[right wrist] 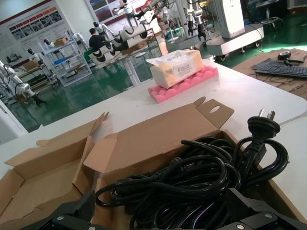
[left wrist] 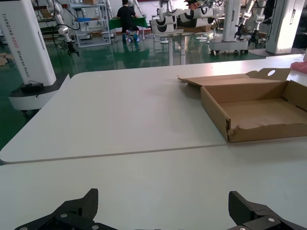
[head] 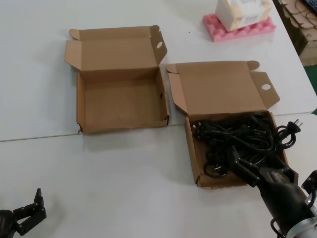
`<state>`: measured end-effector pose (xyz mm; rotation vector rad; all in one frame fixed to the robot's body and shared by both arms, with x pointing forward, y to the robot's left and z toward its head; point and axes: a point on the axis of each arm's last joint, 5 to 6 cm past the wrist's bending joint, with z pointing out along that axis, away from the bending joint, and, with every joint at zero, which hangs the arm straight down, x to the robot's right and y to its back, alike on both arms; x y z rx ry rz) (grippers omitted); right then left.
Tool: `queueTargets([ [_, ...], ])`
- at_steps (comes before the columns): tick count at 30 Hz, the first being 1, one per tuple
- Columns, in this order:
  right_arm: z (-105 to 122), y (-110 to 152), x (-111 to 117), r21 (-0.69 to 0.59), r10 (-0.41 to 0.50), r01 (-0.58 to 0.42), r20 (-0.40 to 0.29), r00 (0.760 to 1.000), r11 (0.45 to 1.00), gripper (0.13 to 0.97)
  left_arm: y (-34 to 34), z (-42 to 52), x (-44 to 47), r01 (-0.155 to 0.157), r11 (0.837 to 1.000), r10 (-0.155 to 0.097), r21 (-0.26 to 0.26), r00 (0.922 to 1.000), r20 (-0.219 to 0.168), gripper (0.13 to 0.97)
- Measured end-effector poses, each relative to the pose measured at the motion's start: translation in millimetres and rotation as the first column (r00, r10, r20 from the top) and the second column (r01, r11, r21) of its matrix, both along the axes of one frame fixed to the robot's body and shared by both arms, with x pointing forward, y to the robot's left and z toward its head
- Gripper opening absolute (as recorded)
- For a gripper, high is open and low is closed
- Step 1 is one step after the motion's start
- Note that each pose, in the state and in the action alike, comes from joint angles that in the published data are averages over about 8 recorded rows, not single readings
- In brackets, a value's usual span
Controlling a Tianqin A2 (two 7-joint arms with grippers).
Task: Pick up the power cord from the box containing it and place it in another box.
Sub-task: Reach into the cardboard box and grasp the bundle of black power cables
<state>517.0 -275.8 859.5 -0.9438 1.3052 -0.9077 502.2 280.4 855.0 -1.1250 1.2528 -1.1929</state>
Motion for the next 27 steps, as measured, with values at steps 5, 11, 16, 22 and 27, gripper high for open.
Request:
queueTargets([
  [5, 0.0, 0.0, 0.0, 0.0, 0.0, 0.0, 0.0, 1.0, 1.0, 0.966, 0.0, 0.0, 0.0, 0.0, 1.0, 0.0, 0.0, 1.0, 0.0, 0.966],
  [11, 0.0, 0.0, 0.0, 0.0, 0.0, 0.0, 0.0, 1.0, 1.0, 0.966, 0.1, 0.0, 0.0, 0.0, 1.0, 0.0, 0.0, 1.0, 0.0, 0.966],
  [16, 0.0, 0.0, 0.0, 0.0, 0.0, 0.0, 0.0, 1.0, 1.0, 0.966, 0.0, 0.0, 0.0, 0.0, 1.0, 0.0, 0.0, 1.0, 0.0, 0.966],
  [22, 0.0, 0.0, 0.0, 0.0, 0.0, 0.0, 0.0, 1.0, 1.0, 0.966, 0.0, 0.0, 0.0, 0.0, 1.0, 0.0, 0.0, 1.0, 0.0, 0.966],
  [27, 0.0, 0.0, 0.0, 0.0, 0.0, 0.0, 0.0, 1.0, 1.0, 0.966, 0.0, 0.0, 0.0, 0.0, 1.0, 0.0, 0.0, 1.0, 0.0, 0.966],
])
